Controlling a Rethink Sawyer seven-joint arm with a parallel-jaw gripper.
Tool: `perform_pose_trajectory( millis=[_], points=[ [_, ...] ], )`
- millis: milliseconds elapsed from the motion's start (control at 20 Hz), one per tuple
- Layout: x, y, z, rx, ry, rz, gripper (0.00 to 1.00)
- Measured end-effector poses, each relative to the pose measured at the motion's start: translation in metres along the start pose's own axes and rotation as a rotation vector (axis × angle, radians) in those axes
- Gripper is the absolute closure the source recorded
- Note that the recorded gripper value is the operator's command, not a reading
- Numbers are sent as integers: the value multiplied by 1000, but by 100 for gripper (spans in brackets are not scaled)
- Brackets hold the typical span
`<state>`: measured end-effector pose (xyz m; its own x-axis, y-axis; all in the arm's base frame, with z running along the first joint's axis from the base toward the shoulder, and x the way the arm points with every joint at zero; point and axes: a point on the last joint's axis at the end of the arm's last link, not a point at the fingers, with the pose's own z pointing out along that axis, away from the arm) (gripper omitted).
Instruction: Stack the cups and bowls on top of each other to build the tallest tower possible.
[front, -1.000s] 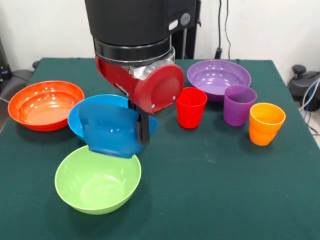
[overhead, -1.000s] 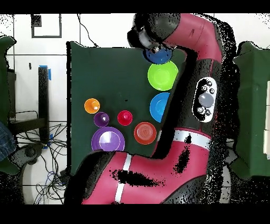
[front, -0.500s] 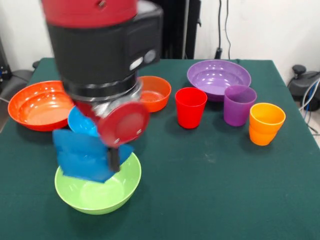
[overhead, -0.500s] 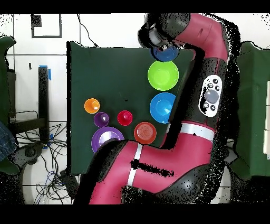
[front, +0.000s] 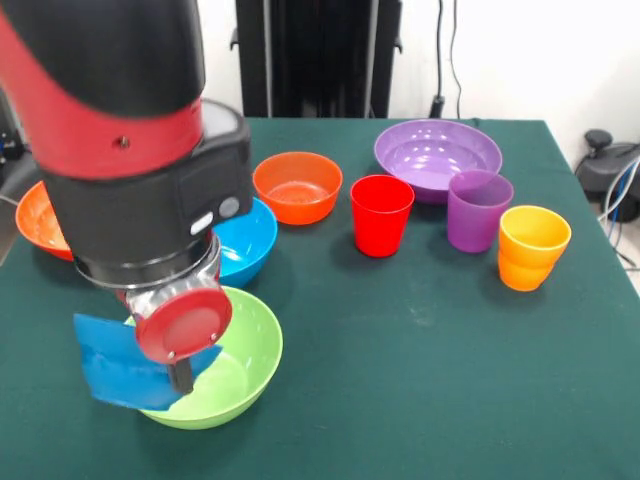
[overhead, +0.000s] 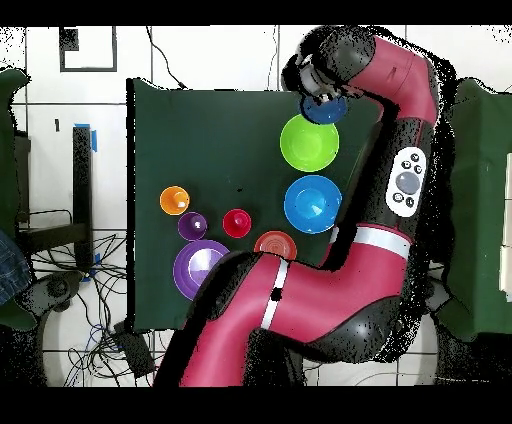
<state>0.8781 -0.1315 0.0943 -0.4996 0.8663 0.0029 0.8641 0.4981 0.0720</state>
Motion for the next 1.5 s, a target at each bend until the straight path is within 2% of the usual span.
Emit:
perform_pose_trajectory(
  millis=[200, 250, 400, 550, 1050, 1250, 1500],
  points=[
    [1, -6, 8, 14, 67, 15, 100],
    [2, -7, 8, 17, 101, 22, 100],
    [4, -10, 2, 19, 177, 36, 100],
    [5, -9, -6, 14, 214, 41, 100],
    [2, 4, -31, -53, 244, 56, 100],
    [3, 8, -32, -70, 260, 64, 100],
    [5, 8, -25, -79, 295, 82, 100]
  ],
)
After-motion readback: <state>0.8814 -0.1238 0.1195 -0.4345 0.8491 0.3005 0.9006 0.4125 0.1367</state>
